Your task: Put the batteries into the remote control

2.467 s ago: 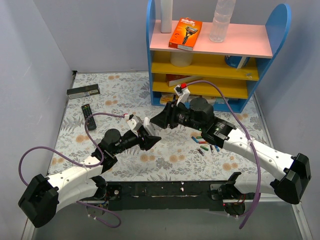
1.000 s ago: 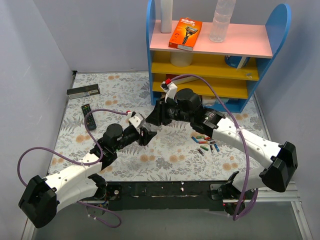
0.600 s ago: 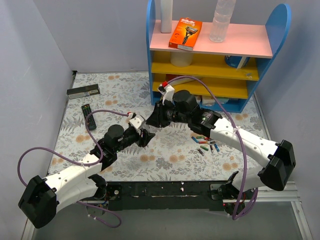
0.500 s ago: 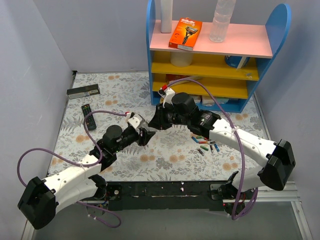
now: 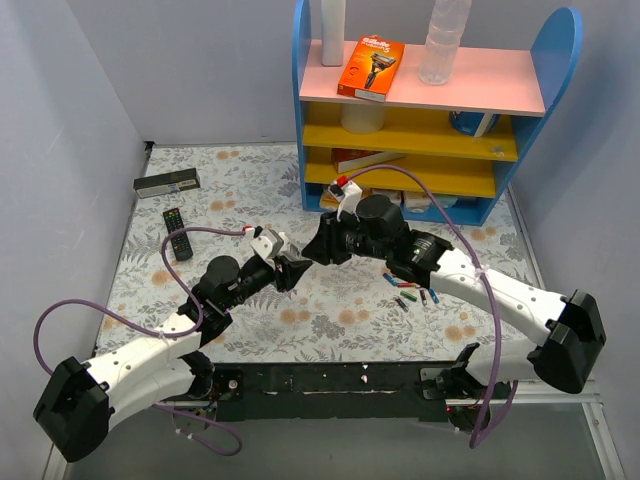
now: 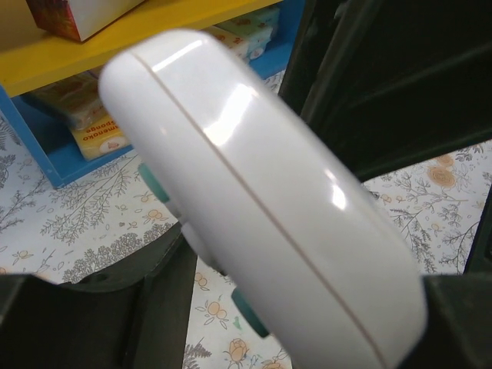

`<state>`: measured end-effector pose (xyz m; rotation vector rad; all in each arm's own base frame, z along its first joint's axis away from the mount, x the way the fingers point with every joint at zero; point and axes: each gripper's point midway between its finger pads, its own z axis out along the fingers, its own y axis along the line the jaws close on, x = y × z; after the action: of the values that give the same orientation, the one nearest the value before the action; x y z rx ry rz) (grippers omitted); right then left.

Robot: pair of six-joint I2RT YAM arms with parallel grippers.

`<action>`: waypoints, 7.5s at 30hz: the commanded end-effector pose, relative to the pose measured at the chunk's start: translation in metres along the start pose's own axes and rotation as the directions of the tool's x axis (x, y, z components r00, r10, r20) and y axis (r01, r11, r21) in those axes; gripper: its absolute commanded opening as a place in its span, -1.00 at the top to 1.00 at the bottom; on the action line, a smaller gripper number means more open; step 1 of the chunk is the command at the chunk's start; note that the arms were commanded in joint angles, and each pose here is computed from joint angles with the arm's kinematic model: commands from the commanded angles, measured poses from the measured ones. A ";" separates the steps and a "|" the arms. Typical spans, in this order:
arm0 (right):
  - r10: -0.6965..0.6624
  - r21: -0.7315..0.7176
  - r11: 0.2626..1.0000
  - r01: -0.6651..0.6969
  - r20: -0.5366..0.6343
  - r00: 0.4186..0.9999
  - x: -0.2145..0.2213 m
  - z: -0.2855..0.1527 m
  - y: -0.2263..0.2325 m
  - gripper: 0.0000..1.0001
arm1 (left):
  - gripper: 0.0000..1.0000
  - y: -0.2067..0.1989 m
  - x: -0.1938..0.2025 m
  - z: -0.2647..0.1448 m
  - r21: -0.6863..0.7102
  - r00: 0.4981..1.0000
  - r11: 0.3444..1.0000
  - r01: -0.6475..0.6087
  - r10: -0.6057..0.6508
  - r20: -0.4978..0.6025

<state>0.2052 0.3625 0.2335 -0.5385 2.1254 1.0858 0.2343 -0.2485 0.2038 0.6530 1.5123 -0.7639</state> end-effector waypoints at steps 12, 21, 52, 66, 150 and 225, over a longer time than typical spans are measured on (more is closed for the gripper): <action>0.014 -0.227 0.973 0.048 0.261 0.965 -0.062 -0.029 0.057 -0.06 | 1.00 -0.005 -0.011 0.000 0.018 0.999 1.000 0.020 -0.021 0.049; 0.030 -0.253 0.967 0.030 0.232 0.972 -0.059 -0.019 0.061 -0.05 | 1.00 -0.004 -0.015 0.000 0.013 0.998 1.000 0.015 -0.016 0.054; 0.031 -0.141 0.990 -0.024 0.049 0.998 -0.038 0.009 0.042 0.09 | 1.00 -0.004 -0.026 0.007 0.033 0.994 0.994 -0.106 0.105 0.022; 0.039 0.016 0.999 -0.037 -0.088 0.995 0.006 0.021 0.000 0.43 | 1.00 0.012 -0.035 0.005 -0.058 0.989 0.988 -0.141 0.143 0.034; -0.495 -0.314 0.686 0.656 0.458 0.738 0.002 -0.041 0.025 -0.58 | 0.80 -0.051 -0.058 0.010 0.253 0.850 0.840 0.480 -0.517 0.103; -0.873 -0.293 0.430 0.854 0.108 0.476 0.055 -0.023 -0.046 0.97 | -0.96 -0.011 -0.009 -0.008 0.536 0.877 0.820 0.200 0.094 -0.471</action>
<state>0.1901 0.3085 0.1403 -1.5884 1.4812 0.7937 0.2504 -0.2378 0.2023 1.1677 1.8630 -0.9401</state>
